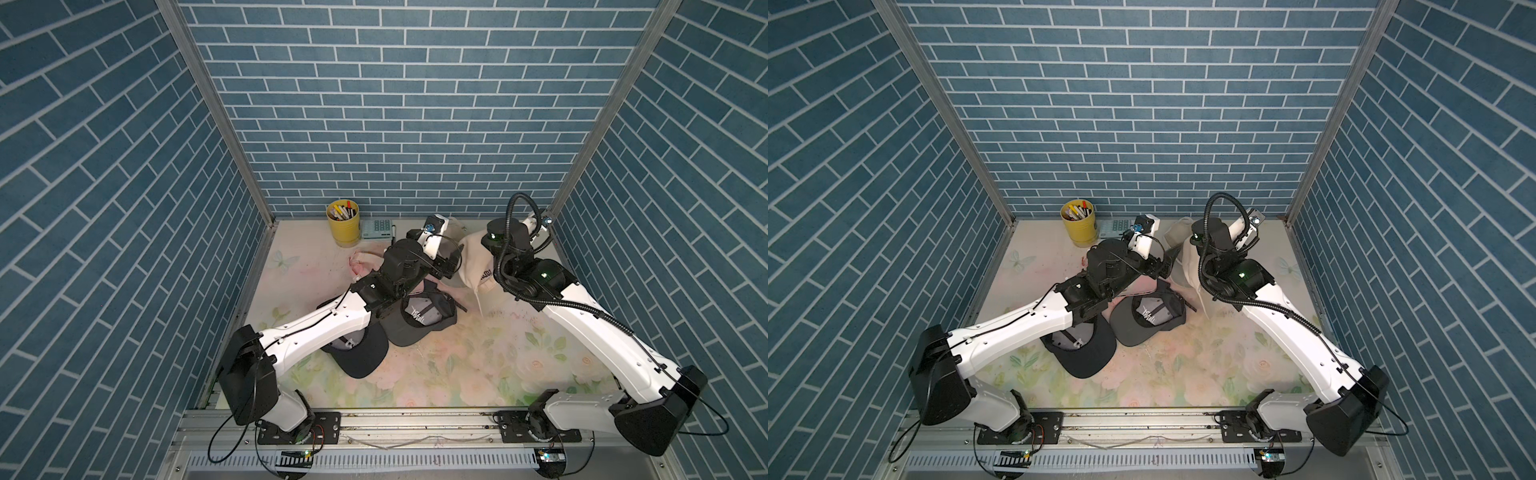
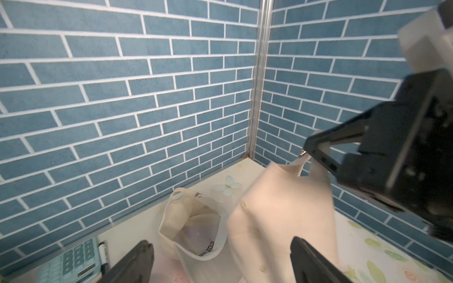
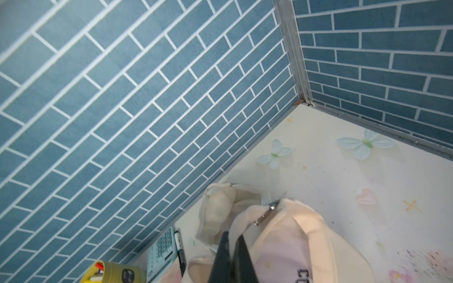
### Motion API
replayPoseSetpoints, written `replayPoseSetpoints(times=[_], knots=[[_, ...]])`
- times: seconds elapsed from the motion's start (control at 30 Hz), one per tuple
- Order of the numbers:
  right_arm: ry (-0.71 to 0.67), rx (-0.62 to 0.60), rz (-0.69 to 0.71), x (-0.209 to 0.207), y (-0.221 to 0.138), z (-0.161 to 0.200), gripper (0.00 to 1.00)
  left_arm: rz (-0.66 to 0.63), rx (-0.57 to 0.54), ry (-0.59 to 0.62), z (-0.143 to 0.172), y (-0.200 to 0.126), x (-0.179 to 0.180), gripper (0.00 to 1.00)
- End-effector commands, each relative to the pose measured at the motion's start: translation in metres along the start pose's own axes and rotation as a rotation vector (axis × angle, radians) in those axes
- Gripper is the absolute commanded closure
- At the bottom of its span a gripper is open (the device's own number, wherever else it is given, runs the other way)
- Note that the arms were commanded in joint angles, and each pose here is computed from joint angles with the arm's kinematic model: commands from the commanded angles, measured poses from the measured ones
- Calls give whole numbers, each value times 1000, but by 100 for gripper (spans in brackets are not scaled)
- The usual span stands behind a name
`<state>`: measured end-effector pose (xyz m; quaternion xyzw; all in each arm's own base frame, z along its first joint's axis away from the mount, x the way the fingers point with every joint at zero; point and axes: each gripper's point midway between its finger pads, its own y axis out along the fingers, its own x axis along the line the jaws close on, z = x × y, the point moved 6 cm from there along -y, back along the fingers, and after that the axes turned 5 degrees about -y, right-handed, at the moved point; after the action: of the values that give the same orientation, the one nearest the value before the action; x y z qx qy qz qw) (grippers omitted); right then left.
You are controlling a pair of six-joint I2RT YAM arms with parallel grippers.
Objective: Open the adjustable buckle of the baseball cap
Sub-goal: Pick up the baseball cap from the center of the board.
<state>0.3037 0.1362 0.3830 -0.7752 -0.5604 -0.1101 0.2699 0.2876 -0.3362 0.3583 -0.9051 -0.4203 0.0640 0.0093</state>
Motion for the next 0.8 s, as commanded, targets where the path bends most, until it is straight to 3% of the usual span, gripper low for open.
replayPoseSetpoints(times=[0.0,0.13,0.4,0.77], knots=[[80,-78,90,-3,-3,-12,100,20,-49,12,6,-1,-13,7],[105,-93,108,-2,-6,-12,100,54,-75,-7,18,0,-23,5],[113,-131,135,0,-12,-18,100,55,-105,18,47,33,-37,0],[114,-178,180,-1,-21,-23,100,117,-267,-31,47,22,-71,0]])
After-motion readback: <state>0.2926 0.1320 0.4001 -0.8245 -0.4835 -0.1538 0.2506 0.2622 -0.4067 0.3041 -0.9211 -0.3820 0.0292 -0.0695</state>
